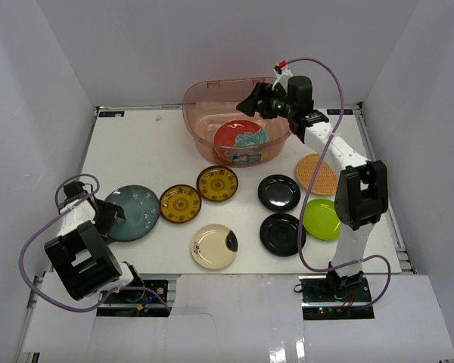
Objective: Place the plates into the plastic bin on the countertop
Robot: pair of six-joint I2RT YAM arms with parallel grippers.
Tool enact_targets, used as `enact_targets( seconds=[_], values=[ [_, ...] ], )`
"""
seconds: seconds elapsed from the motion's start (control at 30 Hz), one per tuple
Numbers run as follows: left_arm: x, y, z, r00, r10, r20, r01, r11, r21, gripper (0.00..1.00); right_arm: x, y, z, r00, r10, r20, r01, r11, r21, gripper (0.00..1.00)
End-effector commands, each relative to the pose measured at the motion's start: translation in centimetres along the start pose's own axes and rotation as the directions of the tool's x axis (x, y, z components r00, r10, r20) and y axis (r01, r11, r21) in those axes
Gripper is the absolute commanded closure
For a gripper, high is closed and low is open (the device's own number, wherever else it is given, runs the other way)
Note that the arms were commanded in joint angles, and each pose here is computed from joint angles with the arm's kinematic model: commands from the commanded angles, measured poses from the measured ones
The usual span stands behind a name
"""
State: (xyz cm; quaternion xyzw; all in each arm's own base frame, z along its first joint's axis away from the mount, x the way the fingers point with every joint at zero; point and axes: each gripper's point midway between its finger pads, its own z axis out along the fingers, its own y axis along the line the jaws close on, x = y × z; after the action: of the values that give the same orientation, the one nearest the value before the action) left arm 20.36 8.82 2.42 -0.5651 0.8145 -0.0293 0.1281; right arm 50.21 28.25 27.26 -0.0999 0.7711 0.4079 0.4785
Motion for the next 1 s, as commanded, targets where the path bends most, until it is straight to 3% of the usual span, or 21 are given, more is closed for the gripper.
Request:
enact_targets(
  seconds=[0.0,0.07,0.17,0.4,0.57,0.63,0.7,0.73,0.77,0.87,0.97],
  values=[
    [0.5,-1.2,0.3,0.999,-0.005,-0.036,0.008,0.997,0.072,0.12,1.8,0.9,-0.5,0.999,0.022,-0.039,-0.024,0.998,-0.055,0.10],
    [1.0,-1.2,0.8,0.998,-0.022,-0.056,0.026,0.997,0.078,0.13,2.2,1.6,-1.4,0.999,0.016,-0.029,-0.018,0.998,-0.065,0.10],
    [1.9,-1.1,1.6,0.994,-0.073,-0.078,0.080,0.993,0.084,0.23,2.4,3.0,-2.4,1.000,0.009,-0.018,-0.010,0.996,-0.084,0.09],
    [2.5,-0.6,2.6,0.977,-0.212,-0.019,0.212,0.961,0.178,0.63,7.7,5.1,-5.1,0.997,-0.026,-0.077,0.019,0.996,-0.083,0.08],
    [1.9,-1.0,3.3,0.955,-0.294,0.031,0.275,0.923,0.270,0.77,12.3,7.9,-6.5,0.989,-0.055,-0.137,0.040,0.993,-0.113,0.07],
    [1.8,-1.0,3.9,0.950,-0.309,0.038,0.285,0.911,0.299,0.93,14.0,9.2,-7.2,0.985,-0.068,-0.157,0.047,0.990,-0.131,0.07],
    [2.1,-1.1,4.4,0.947,-0.321,0.011,0.304,0.905,0.297,0.86,14.7,10.3,-7.7,0.984,-0.075,-0.161,0.051,0.988,-0.148,0.07],
    [2.0,-1.0,4.5,0.944,-0.331,0.006,0.315,0.903,0.292,0.78,15.8,10.7,-7.9,0.981,-0.077,-0.178,0.049,0.987,-0.155,0.07],
    [2.3,-0.8,4.9,0.940,-0.340,-0.013,0.330,0.904,0.273,0.60,16.2,10.9,-8.0,0.980,-0.074,-0.185,0.045,0.987,-0.157,0.07],
    [2.6,-1.1,5.1,0.937,-0.347,-0.034,0.342,0.892,0.296,0.37,17.0,11.5,-8.4,0.979,-0.082,-0.188,0.052,0.986,-0.159,0.07],
    [3.0,-1.2,5.4,0.930,-0.366,-0.044,0.360,0.876,0.320,0.28,17.4,12.0,-8.9,0.978,-0.081,-0.192,0.049,0.985,-0.166,0.07]
  ],
)
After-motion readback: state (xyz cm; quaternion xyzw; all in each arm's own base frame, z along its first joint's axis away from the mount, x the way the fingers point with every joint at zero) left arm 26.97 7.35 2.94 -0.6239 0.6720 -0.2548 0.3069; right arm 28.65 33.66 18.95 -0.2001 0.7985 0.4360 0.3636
